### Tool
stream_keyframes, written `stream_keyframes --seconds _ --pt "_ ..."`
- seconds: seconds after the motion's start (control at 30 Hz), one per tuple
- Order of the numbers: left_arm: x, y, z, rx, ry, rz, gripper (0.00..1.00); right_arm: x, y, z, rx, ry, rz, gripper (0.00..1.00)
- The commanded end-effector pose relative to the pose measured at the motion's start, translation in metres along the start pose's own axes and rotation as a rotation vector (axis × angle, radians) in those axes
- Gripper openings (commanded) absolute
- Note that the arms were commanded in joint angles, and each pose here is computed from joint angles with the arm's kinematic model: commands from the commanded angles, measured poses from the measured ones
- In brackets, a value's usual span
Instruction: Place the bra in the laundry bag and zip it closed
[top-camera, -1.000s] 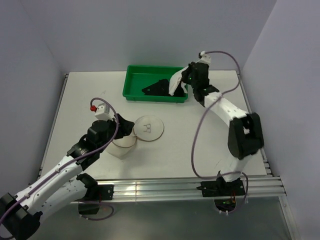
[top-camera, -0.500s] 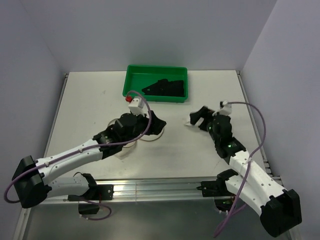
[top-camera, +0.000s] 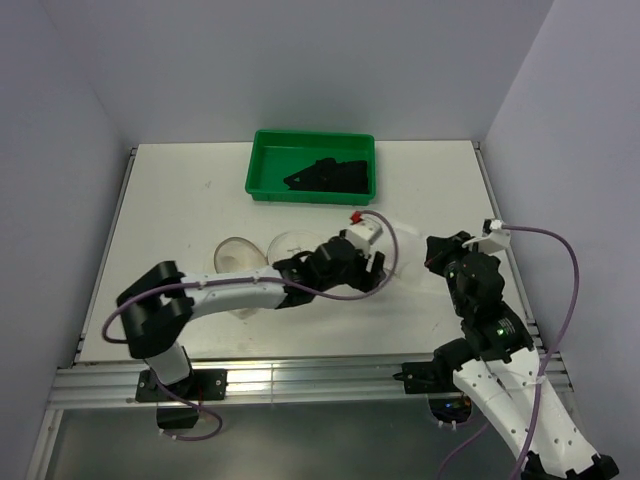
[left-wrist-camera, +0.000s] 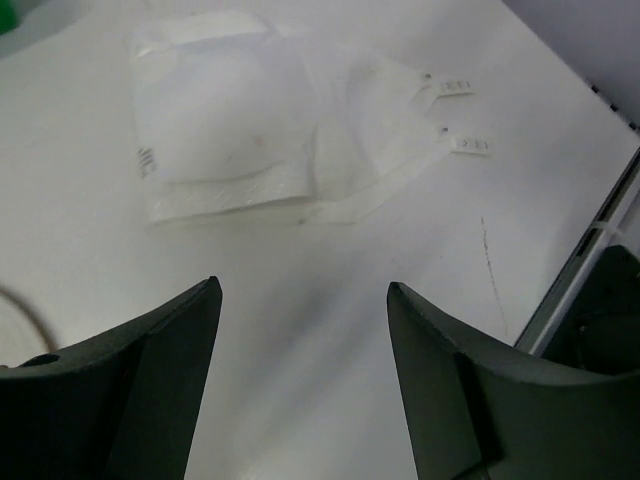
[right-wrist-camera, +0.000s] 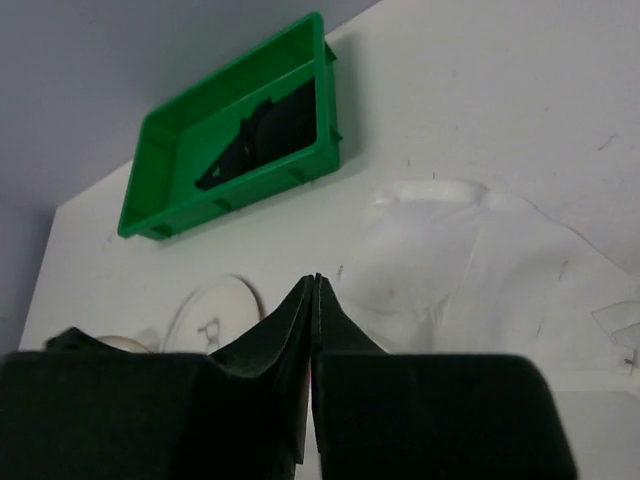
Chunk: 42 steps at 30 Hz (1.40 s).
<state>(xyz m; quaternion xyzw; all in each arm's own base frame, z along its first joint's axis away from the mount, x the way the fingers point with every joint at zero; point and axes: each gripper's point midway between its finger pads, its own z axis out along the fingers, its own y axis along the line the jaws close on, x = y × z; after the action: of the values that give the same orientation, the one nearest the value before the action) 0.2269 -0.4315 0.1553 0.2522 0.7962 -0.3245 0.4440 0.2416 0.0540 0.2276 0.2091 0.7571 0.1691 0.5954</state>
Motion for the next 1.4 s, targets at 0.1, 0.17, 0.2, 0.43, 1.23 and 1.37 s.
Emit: stream_keyframes --seconds 0.1,0.17,0.2,0.43,1.23,1.37 --pt "-0.008 -0.032 0.064 -0.027 -0.069 0.325 0.74 -0.063 -0.012 -0.037 0.054 -0.235 0.086 0.05" --pt "0.003 -0.024 0.088 -0.085 -0.036 0.349 0.75 -0.078 -0.011 -0.050 0.040 -0.282 0.097 0.06" --pt "0.008 -0.021 0.095 -0.104 -0.021 0.359 0.75 -0.082 -0.010 -0.056 0.028 -0.298 0.105 0.06" --pt "0.030 -0.003 0.143 -0.192 0.025 0.415 0.77 -0.094 -0.020 -0.082 0.016 -0.370 0.130 0.08" --pt "-0.110 0.017 0.070 0.199 -0.230 -0.229 0.00 -0.042 -0.011 -0.059 -0.062 -0.192 0.090 0.15" --pt "-0.087 0.080 0.123 0.107 -0.133 -0.340 0.00 -0.026 -0.010 -0.038 -0.018 -0.111 0.037 0.24"
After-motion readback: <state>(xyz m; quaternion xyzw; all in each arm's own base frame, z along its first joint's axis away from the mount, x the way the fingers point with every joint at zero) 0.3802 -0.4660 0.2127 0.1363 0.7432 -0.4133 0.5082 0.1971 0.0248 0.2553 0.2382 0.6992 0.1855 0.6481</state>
